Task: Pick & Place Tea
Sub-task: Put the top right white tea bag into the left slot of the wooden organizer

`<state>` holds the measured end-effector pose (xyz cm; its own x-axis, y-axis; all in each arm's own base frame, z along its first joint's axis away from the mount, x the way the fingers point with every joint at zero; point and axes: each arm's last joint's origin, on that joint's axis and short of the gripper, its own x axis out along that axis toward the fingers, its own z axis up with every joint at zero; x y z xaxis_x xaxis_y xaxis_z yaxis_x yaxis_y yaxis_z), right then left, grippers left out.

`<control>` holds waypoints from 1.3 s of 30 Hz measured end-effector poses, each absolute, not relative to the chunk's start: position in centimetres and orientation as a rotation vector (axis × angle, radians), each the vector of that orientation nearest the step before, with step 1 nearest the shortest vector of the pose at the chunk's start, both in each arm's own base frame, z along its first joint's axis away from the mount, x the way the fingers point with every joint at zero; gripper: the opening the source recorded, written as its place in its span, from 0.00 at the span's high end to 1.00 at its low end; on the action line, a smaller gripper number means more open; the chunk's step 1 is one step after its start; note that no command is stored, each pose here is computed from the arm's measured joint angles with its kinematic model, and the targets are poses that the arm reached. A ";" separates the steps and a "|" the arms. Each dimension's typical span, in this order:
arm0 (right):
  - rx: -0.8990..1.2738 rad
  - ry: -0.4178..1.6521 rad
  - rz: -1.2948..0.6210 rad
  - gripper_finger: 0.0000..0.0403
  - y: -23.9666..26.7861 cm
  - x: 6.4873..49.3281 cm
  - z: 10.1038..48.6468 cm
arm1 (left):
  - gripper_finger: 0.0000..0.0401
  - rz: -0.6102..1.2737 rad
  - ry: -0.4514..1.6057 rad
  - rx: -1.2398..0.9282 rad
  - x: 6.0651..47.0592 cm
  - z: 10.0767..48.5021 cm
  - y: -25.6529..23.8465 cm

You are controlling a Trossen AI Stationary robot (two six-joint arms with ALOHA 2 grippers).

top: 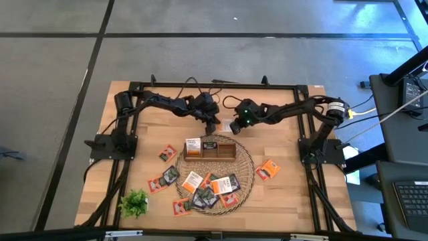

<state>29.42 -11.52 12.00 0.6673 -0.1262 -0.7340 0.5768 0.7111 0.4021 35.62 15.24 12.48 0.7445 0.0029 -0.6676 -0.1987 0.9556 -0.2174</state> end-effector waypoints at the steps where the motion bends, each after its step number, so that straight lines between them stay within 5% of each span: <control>1: 0.653 0.726 -0.424 0.99 -11.6 29.4 12.5 | 1.00 0.116 0.707 -0.277 35.5 13.2 15.3; 10: 0.326 0.756 -0.293 0.99 -11.0 28.4 20.0 | 1.00 0.128 0.630 -0.229 33.4 19.7 15.1; 21: -0.108 0.986 -0.112 1.00 -6.8 30.8 27.3 | 1.00 0.066 0.603 -0.297 32.3 23.1 12.9; 33: -0.157 1.060 -0.012 0.99 -3.9 32.8 26.5 | 0.99 -0.170 0.517 -0.299 34.0 24.1 8.8; 39: -0.150 1.048 0.009 0.99 -2.6 33.1 26.5 | 0.88 -0.148 0.494 -0.223 34.4 24.3 8.2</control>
<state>33.12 -2.65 26.46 0.5005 -0.0636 -0.8634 -0.0791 0.9898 -0.1188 34.37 8.17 24.26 0.8705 -0.1944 -0.4521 0.0871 0.9650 -0.2473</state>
